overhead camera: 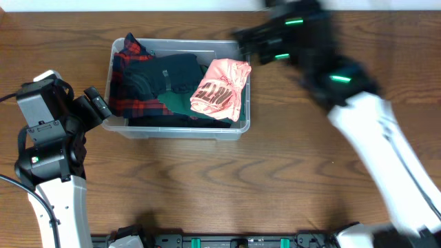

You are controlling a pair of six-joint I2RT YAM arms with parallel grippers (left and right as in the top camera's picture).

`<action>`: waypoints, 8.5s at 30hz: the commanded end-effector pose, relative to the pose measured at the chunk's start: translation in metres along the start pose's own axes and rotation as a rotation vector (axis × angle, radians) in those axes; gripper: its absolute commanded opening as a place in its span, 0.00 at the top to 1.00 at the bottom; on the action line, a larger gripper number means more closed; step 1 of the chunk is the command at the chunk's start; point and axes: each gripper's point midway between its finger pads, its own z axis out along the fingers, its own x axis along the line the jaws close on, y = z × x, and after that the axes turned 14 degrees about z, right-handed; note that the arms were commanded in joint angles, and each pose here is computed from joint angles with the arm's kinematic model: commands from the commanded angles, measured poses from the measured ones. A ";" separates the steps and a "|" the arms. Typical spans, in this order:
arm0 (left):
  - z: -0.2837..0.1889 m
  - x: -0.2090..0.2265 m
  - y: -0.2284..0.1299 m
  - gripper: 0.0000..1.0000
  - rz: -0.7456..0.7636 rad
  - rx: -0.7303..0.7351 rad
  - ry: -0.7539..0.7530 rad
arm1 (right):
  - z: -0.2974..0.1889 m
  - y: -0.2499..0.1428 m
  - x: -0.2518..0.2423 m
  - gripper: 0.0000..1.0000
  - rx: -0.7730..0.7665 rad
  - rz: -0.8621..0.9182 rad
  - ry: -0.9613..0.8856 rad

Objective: Pack container

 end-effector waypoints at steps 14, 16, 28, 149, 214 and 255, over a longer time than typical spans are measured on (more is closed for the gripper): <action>0.000 0.003 -0.001 0.02 -0.018 0.004 0.014 | -0.127 -0.010 -0.023 0.01 0.025 -0.064 -0.183; 0.000 0.003 -0.001 0.02 -0.018 0.003 0.014 | -0.141 -0.006 -0.036 0.01 -0.003 -0.067 -0.268; 0.000 0.003 -0.001 0.02 -0.018 0.004 0.014 | -0.219 -0.001 -0.078 0.01 -0.138 -0.039 -0.507; -0.097 -0.061 -0.098 0.02 0.280 -0.564 -0.264 | -0.160 -0.283 -0.197 0.01 -0.195 0.167 -0.433; -0.013 -0.081 -0.142 0.02 0.271 -0.530 -0.299 | -0.160 -0.283 -0.197 0.01 -0.195 0.167 -0.433; 0.009 -0.082 -0.152 0.02 0.267 -0.527 -0.281 | -0.160 -0.283 -0.197 0.01 -0.195 0.167 -0.433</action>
